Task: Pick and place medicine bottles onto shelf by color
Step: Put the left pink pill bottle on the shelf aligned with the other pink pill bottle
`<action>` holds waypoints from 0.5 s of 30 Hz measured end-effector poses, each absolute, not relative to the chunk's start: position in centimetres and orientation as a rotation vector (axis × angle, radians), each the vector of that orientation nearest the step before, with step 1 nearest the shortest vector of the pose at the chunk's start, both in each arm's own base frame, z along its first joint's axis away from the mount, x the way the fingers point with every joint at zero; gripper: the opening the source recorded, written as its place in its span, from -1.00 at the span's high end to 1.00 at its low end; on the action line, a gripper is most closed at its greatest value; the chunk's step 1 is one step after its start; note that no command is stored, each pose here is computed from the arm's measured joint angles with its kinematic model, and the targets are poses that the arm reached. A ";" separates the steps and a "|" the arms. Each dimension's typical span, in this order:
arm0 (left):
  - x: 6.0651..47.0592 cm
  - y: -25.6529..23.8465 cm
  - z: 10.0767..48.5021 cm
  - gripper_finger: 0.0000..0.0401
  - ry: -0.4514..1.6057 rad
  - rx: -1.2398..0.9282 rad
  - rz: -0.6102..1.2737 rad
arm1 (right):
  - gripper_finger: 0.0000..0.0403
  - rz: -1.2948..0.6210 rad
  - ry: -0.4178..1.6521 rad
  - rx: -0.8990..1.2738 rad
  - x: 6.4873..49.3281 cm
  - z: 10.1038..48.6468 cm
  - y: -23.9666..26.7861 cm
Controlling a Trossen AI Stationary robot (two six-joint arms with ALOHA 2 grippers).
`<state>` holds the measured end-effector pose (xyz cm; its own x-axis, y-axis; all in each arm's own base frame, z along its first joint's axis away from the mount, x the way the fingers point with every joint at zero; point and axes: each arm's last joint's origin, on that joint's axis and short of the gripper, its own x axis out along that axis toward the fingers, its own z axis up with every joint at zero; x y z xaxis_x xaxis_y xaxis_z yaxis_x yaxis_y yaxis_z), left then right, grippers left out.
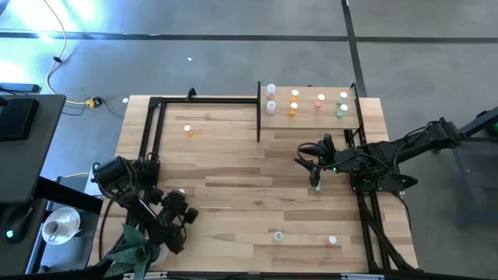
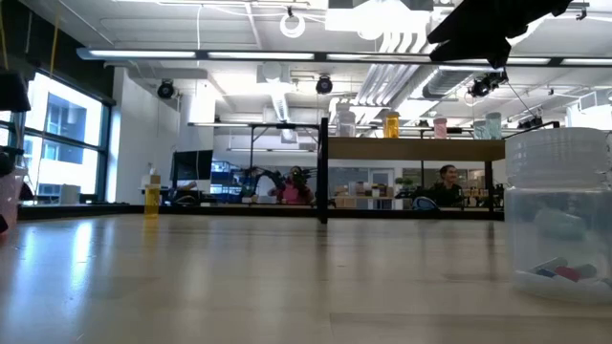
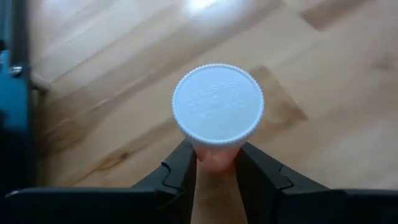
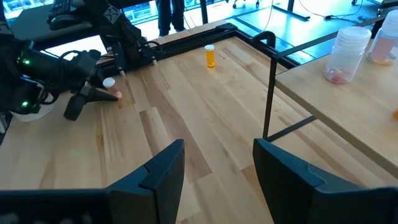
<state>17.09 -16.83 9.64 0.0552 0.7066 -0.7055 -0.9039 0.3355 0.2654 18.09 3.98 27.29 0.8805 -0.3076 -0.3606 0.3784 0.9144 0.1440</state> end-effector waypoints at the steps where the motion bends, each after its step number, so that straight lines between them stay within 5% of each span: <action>1: 17.3 -17.1 9.8 0.56 0.889 -0.266 1.219 | 0.10 -0.362 0.337 0.224 18.1 27.3 4.0; 15: 24.1 -18.1 13.5 0.56 1.112 -0.068 0.885 | 0.10 -0.180 0.311 0.209 19.7 27.4 4.9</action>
